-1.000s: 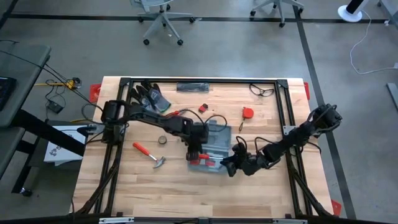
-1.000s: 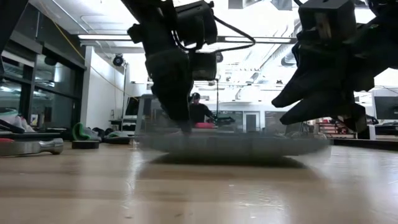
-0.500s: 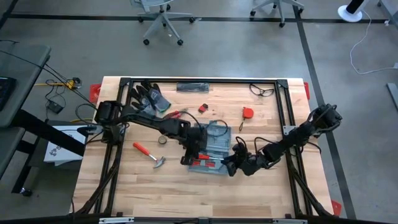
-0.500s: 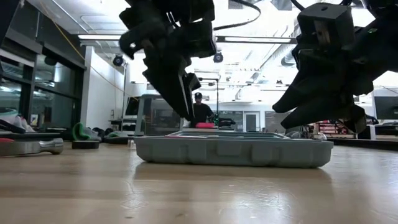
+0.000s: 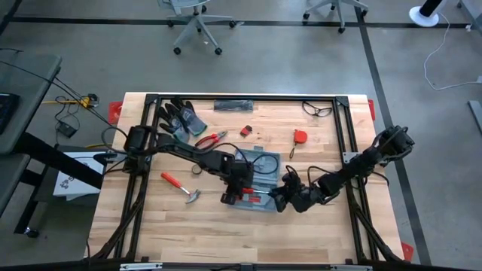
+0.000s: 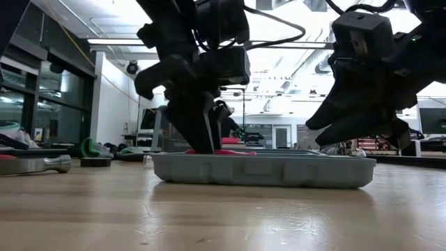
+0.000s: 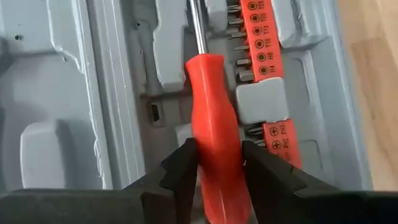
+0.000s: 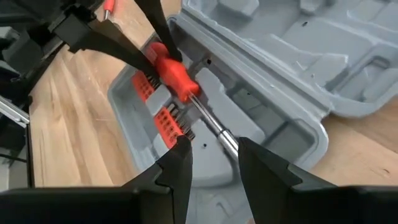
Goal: Prefit tool cases
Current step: Remove the nut driver from the gray prefit tool case
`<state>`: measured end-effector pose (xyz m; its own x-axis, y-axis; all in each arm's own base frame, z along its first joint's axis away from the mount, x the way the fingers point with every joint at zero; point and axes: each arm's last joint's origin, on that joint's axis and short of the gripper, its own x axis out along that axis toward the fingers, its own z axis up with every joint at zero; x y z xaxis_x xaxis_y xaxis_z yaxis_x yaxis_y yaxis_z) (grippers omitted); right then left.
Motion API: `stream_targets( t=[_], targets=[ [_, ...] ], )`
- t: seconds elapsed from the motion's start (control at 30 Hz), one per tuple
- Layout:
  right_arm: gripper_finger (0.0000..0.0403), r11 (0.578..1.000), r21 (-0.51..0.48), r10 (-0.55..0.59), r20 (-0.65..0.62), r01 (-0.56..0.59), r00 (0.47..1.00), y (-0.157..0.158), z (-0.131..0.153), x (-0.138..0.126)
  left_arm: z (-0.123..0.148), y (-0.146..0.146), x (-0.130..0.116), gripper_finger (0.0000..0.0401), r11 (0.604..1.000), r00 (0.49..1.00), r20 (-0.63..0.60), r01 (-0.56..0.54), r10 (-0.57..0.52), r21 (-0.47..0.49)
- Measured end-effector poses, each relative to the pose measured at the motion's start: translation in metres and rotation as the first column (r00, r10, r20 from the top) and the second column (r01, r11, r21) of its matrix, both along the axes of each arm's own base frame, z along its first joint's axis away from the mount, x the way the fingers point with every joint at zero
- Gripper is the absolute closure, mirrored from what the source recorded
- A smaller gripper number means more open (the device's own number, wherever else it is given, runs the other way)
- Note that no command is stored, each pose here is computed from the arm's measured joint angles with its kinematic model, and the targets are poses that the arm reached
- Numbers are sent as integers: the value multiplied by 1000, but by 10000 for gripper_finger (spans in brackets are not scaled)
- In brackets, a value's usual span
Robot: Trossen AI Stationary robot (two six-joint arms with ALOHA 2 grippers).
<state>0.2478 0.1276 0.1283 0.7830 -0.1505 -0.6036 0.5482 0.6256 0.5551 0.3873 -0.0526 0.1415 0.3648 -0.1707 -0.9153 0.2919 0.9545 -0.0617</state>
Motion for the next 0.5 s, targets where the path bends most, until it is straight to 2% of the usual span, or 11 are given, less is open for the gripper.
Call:
stream_targets(
  t=[0.13,0.27,0.47,0.5],
  targets=[
    [279,1000,1,-3,-2,3,1000,0,0,0,-2,0,1,291,1000,1000,-1,-10,10,-10],
    [279,1000,1,-3,-2,3,1000,0,0,0,-3,-1,2,352,998,999,-5,-47,47,-37],
    [279,1000,22,-18,3,18,1000,0,0,0,3,-2,4,357,991,995,26,-94,97,-95],
    [279,1000,24,-18,7,18,1000,0,0,0,9,-2,5,377,990,994,49,-94,99,-105]
  ],
)
